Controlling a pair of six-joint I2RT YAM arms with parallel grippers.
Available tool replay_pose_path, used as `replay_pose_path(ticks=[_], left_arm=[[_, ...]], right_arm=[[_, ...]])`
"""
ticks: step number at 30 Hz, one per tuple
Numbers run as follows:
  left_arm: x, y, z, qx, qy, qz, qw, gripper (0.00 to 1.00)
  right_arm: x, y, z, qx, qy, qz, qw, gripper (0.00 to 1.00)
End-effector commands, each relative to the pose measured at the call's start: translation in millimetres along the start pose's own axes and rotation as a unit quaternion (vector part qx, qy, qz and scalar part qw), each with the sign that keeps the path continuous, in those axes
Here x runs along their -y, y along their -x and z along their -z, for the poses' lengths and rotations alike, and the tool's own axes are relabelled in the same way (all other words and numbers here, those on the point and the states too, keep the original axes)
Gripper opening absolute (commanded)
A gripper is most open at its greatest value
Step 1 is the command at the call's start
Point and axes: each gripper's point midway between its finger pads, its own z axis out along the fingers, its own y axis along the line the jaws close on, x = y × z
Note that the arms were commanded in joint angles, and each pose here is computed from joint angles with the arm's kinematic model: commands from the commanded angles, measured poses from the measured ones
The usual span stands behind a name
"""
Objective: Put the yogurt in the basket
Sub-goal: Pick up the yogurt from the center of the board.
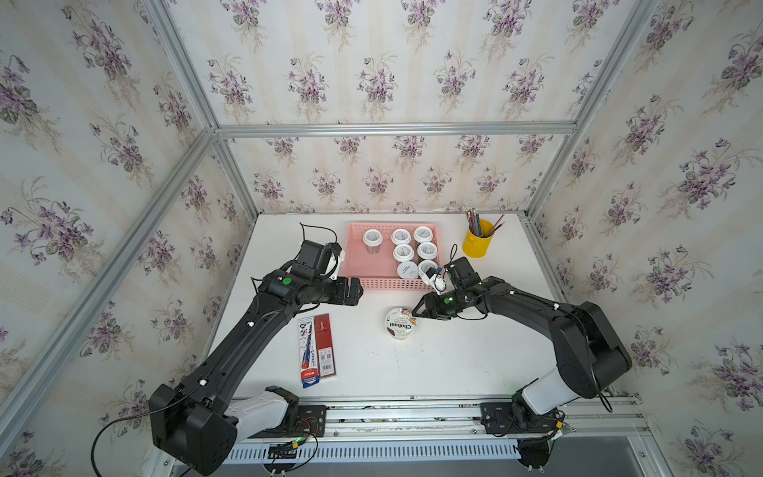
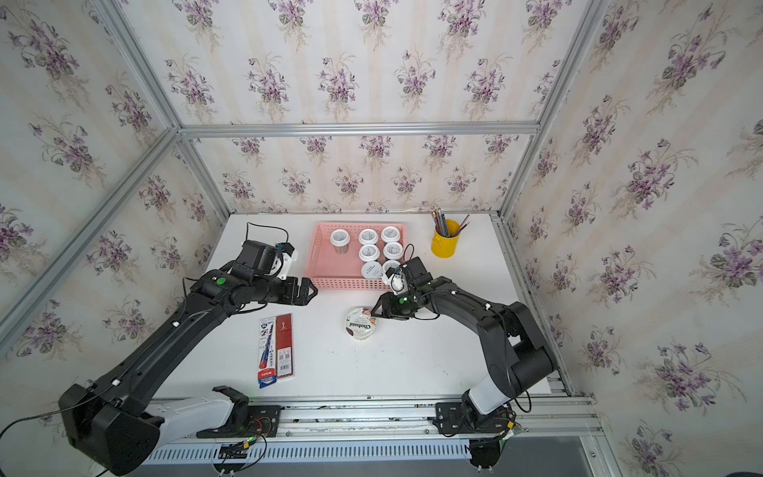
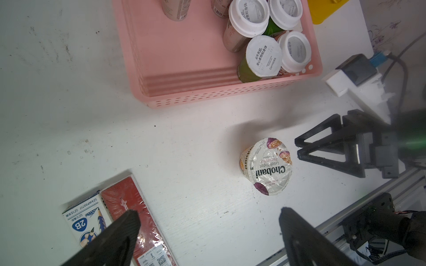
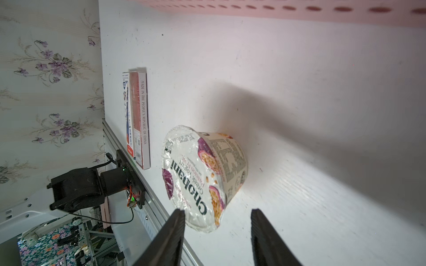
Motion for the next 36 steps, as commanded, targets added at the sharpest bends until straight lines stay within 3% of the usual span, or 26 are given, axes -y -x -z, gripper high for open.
replay_pose_path(ticks=[1,8,28,36], left_arm=[[5,3,-1,0.005,-0.013,-0.009,1.0,0.99],[5,0,0,0.003,-0.014,-0.009,1.0,0.99],[4,0,-2,-0.002,-0.011,-0.014,1.0,0.99],[-1,0,3,0.0,0.005,-0.018,1.0,0.99]], right_arm=[[-9,3,-6,0.0,0.031,0.009,0.999,0.51],[-7,1,-17,-0.014,0.041,0.005,0.999,0.44],[1,-4,-28,-0.024,0.049,-0.006,0.998,0.11],[-3,0,-22,-0.014,0.043,-0.008,0.999,0.08]])
